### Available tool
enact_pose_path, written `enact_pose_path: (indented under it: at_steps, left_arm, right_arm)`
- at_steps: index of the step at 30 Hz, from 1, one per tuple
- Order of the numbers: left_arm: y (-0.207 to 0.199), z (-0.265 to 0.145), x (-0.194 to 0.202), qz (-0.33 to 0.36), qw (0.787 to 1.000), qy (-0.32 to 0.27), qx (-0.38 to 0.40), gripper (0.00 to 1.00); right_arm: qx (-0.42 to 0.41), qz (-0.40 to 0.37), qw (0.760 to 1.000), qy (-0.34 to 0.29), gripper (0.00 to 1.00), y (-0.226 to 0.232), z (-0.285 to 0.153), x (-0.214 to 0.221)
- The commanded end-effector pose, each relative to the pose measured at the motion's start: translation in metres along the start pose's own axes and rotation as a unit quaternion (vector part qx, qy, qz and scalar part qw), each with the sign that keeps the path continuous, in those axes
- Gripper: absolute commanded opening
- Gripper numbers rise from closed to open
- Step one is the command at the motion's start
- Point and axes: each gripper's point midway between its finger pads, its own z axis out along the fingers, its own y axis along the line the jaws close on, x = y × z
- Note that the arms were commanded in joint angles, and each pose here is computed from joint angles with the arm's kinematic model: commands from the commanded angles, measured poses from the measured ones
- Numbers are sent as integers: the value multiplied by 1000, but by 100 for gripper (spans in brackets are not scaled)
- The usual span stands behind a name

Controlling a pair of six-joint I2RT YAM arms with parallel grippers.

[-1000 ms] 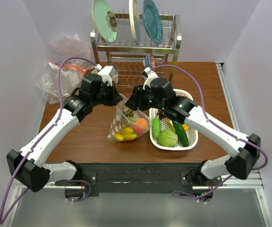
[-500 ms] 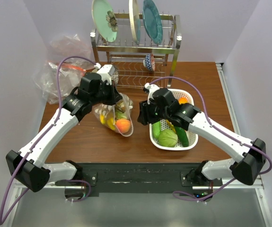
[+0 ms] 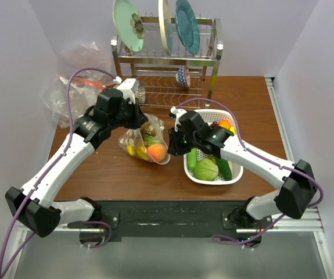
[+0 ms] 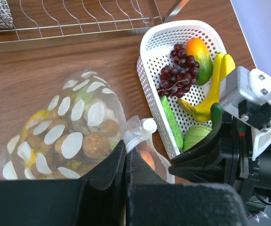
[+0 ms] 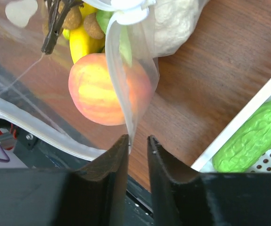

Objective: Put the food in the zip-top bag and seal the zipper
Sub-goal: Adjust the zipper on the food storage bag.

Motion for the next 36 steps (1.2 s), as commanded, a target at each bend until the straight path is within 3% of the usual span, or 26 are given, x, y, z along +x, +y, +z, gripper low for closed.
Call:
enact_pose_path:
  at_steps: [1, 4, 5, 7, 13, 16, 17, 20, 23, 30, 36]
  left_arm:
    - [-18, -20, -36, 16, 997, -64, 27, 0]
    - [-19, -21, -37, 16, 997, -66, 30, 0]
    - [-19, -21, -37, 15, 997, -66, 28, 0]
    - [-18, -22, -38, 16, 997, -67, 26, 0]
    - [-20, -26, -44, 19, 997, -72, 24, 0]
    - [-18, -26, -46, 21, 997, -71, 17, 0]
    - [-18, -27, -47, 22, 997, -73, 16, 0]
    - [-15, -25, -44, 23, 997, -69, 11, 0]
    - [-12, -19, -36, 24, 998, -58, 8, 0]
    - [-18, 0, -5, 20, 998, -20, 54, 0]
    - [-40, -1, 10, -16, 992, -15, 123, 0]
  right_arm:
    - [-6, 1, 999, -40, 12, 5, -15, -15]
    - [-3, -2, 1000, -31, 3, 4, -14, -14]
    - [-5, -3, 1000, -25, 5, 5, -12, -12]
    - [-14, -3, 1000, -21, 28, 8, -12, -11]
    - [-15, -4, 1000, -3, 38, 7, -1, -3]
    - [-14, 0, 1000, 9, 28, 6, 9, 5]
    - [-11, 3, 1000, 11, 16, 5, 10, 7]
    - [-6, 6, 1000, 5, 0, 3, 7, 4]
    - [-4, 4, 1000, -10, 0, 7, -5, -8]
    - [-48, -3, 995, -89, 0, 54, -55, -93]
    - [-37, 7, 995, -95, 0, 58, -28, -119]
